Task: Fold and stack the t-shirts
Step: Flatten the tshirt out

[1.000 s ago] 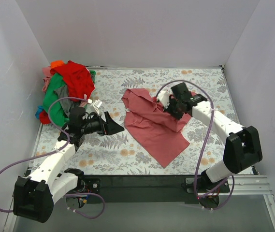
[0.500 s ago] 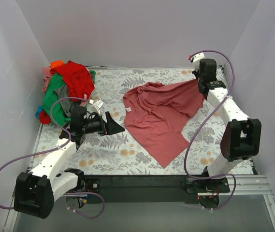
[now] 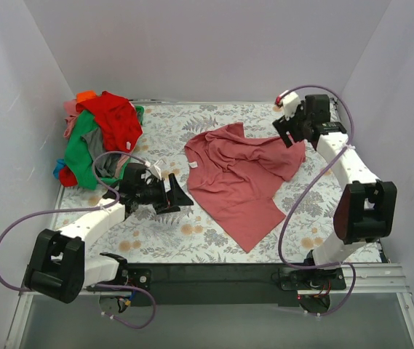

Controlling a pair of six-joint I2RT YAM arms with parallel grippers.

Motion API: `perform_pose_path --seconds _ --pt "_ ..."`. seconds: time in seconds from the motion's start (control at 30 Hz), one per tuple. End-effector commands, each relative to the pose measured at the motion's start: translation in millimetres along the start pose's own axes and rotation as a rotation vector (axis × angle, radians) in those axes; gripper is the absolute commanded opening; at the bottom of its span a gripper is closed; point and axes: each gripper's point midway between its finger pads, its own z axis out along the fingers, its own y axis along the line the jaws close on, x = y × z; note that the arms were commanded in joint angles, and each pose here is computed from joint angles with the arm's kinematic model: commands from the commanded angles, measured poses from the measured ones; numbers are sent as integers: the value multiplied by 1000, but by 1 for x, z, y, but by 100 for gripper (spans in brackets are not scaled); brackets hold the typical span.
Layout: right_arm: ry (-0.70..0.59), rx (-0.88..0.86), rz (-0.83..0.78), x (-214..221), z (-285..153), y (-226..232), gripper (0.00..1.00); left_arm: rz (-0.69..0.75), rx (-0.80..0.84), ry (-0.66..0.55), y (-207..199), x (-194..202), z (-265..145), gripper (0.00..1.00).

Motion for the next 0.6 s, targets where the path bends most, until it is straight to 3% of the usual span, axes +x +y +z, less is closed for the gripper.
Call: perform_pose_path --seconds 0.0,0.07,0.17,0.3,0.57 --pt "-205 -791 -150 0 -88 144 82 -11 -85 -1 0 -1 7 82" --pt "-200 -944 -253 30 -106 188 81 -21 -130 42 4 12 16 82" --pt "-103 -923 -307 70 -105 199 80 -44 -180 78 7 23 30 81" --pt "37 -860 -178 104 -95 186 73 -36 -224 131 1 42 50 80" --pt "59 -736 18 118 -78 154 71 113 -321 201 -13 80 92 79"
